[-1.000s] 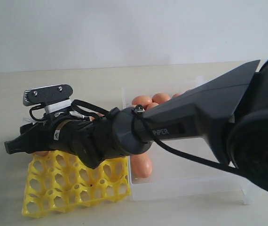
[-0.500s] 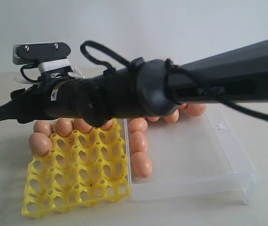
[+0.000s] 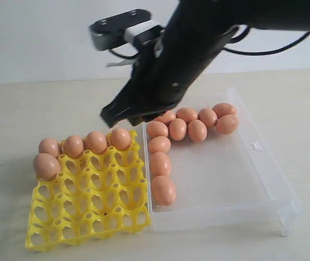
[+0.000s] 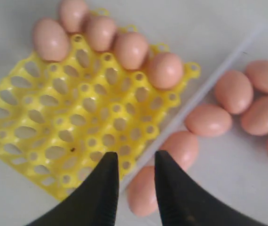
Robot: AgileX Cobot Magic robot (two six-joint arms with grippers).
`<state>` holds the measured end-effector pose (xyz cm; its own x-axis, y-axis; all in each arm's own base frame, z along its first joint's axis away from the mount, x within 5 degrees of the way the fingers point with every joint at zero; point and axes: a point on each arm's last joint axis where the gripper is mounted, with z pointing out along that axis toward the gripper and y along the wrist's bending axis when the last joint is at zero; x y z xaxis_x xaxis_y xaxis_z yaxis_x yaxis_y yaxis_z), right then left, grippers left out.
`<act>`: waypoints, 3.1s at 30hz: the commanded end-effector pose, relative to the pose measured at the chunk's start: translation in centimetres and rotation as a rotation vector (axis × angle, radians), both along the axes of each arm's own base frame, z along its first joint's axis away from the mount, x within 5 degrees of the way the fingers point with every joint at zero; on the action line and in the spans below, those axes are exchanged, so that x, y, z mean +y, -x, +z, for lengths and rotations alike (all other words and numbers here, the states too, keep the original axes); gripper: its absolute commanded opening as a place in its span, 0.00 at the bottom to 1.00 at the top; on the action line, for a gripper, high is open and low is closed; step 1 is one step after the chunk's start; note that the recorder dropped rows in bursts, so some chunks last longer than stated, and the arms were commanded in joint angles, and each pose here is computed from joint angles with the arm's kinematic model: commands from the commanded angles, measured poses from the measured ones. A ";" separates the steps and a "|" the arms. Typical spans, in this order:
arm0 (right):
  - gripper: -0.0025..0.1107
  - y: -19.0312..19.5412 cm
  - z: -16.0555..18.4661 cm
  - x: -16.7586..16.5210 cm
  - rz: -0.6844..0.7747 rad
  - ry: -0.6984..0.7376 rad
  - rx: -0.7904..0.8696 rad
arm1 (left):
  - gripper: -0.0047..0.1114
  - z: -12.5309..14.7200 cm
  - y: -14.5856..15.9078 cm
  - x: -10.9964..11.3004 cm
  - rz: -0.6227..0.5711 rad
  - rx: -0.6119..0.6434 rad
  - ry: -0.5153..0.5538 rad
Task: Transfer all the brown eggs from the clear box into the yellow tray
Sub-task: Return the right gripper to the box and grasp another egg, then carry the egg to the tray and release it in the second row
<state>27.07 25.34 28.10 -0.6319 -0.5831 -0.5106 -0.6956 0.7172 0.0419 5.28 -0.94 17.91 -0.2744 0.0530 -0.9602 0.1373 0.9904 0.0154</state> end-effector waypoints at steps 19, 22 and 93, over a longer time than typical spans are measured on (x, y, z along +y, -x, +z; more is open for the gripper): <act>0.52 -9.1 -11.7 -4.8 -0.379 -0.057 0.288 | 0.04 0.2 0.0 0.0 -0.002 -0.019 0.005; 0.52 -9.5 -12.4 -4.3 -0.376 -0.068 0.324 | 0.04 0.2 0.0 0.0 -0.002 -0.019 0.005; 0.02 -0.8 -8.3 6.4 -0.131 -0.473 -0.349 | 0.04 0.2 0.0 0.0 -0.002 -0.019 0.005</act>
